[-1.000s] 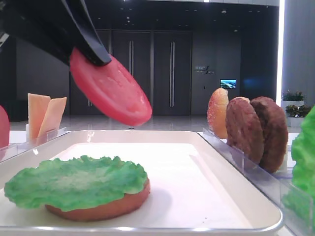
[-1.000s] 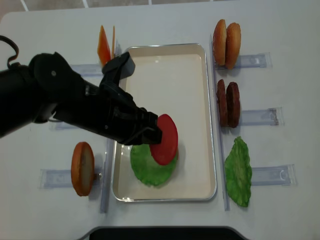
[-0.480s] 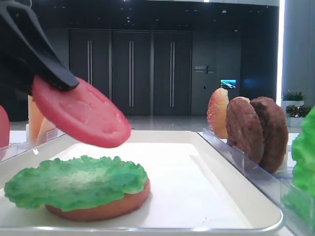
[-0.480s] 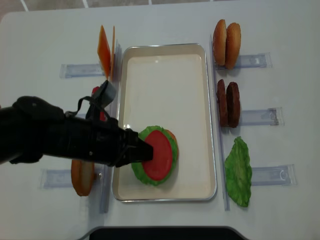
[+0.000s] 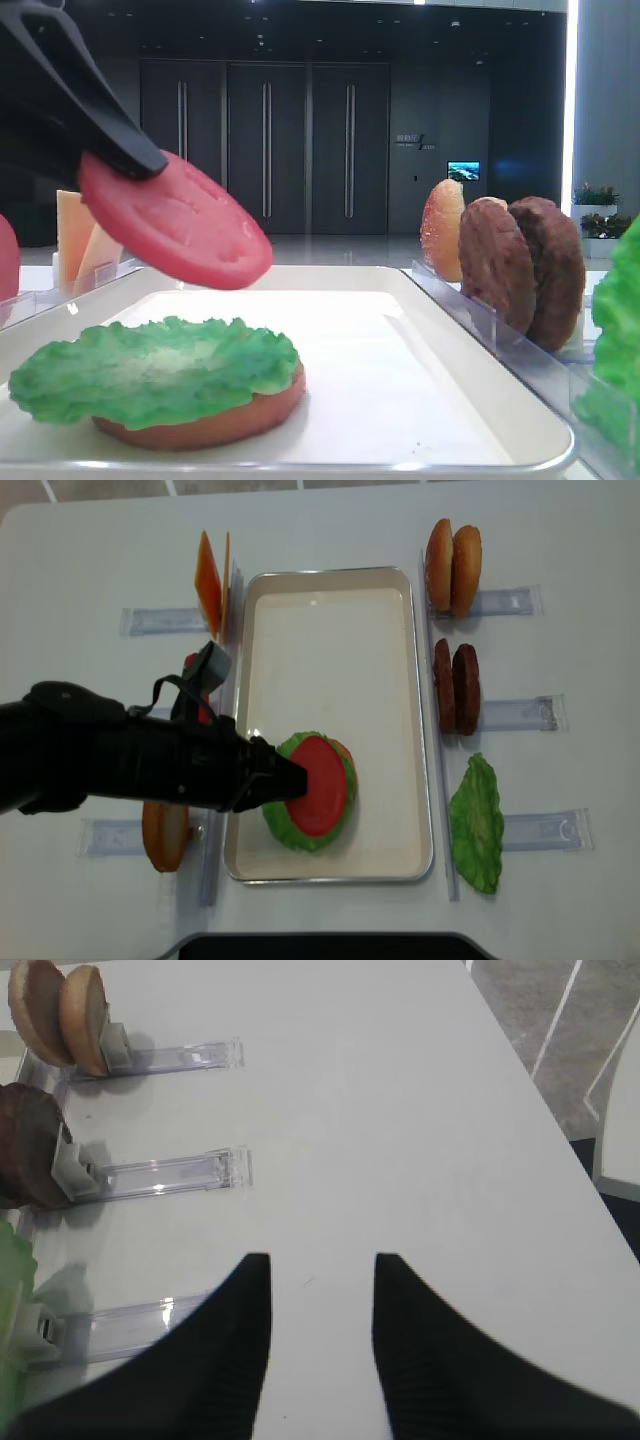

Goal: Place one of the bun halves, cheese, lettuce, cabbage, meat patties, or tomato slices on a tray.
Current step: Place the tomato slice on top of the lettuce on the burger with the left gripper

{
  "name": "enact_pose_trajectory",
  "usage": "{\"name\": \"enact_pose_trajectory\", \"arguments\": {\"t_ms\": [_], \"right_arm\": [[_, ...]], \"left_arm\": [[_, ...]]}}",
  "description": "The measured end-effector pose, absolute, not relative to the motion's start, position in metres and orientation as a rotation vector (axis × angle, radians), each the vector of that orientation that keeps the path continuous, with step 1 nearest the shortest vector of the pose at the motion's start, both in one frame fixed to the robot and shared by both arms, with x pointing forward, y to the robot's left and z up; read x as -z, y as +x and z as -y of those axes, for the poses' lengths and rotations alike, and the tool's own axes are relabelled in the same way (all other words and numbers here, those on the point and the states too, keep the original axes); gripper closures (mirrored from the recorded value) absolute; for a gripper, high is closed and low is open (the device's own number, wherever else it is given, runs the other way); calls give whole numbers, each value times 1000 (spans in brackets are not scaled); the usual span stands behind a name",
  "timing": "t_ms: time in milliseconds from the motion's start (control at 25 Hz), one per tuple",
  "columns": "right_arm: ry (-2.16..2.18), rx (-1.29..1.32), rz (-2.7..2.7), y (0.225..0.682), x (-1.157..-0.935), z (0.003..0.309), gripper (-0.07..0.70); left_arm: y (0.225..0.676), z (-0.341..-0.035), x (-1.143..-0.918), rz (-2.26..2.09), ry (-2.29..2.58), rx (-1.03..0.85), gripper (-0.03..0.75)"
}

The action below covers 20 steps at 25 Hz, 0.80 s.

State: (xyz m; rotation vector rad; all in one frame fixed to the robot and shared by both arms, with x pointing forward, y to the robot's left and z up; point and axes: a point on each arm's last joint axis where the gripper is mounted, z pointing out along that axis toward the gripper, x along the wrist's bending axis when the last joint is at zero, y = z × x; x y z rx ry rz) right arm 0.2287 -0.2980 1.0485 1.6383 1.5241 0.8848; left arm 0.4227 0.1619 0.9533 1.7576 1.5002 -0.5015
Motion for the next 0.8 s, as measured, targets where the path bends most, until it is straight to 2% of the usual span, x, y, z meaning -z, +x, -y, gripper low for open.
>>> {"name": "enact_pose_trajectory", "arguments": {"t_ms": [440,800], "right_arm": [[1638,-885,-1524,229,-1048,298,388],[1638,-885,-1524,229,-1048,298,388]], "left_arm": [[433,-179,-953,-1539,1708,465,659],[437,-173,-935,-1519,1729,565,659]]}}
